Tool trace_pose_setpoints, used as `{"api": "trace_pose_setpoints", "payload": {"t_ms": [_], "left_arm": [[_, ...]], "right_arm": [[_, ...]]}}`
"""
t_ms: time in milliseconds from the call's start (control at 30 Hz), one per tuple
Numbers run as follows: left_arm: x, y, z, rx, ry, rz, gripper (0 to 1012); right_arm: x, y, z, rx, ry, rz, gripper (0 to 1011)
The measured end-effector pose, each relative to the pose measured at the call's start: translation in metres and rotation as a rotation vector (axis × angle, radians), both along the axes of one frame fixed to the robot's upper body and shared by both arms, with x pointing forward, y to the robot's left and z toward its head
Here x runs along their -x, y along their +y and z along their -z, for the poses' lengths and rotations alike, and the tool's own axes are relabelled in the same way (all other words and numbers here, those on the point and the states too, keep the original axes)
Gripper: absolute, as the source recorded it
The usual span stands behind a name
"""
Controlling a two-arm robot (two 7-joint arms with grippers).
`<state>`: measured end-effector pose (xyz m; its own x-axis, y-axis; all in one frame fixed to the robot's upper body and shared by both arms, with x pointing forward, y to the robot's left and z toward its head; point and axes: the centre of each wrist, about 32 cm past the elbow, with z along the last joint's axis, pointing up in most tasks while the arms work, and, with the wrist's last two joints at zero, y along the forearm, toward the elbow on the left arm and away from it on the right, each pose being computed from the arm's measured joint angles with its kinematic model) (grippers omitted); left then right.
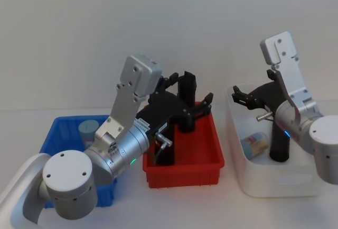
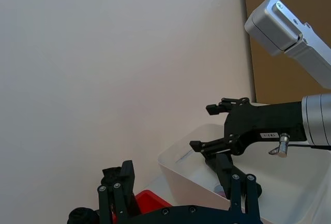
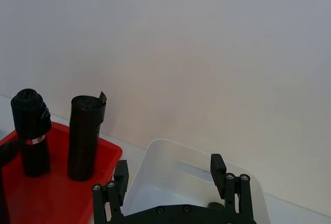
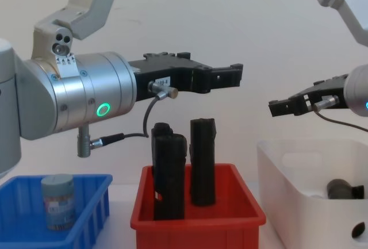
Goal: Pick the cotton swabs from the blue box and place them into the white box.
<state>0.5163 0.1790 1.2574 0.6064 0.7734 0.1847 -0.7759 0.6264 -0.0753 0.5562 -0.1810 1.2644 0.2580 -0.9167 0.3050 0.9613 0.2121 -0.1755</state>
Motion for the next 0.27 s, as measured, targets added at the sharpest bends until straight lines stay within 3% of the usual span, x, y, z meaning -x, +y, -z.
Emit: {"api": "trace_pose_setpoints", "payload": {"t_ms": [267], "left_arm": [[0.0000,0.0000,0.0000,0.000,0.000,0.000,1004]], "right_arm": [[-0.0001,0.0000,-0.0003,0.001,0.000,-0.001,1002]]}}
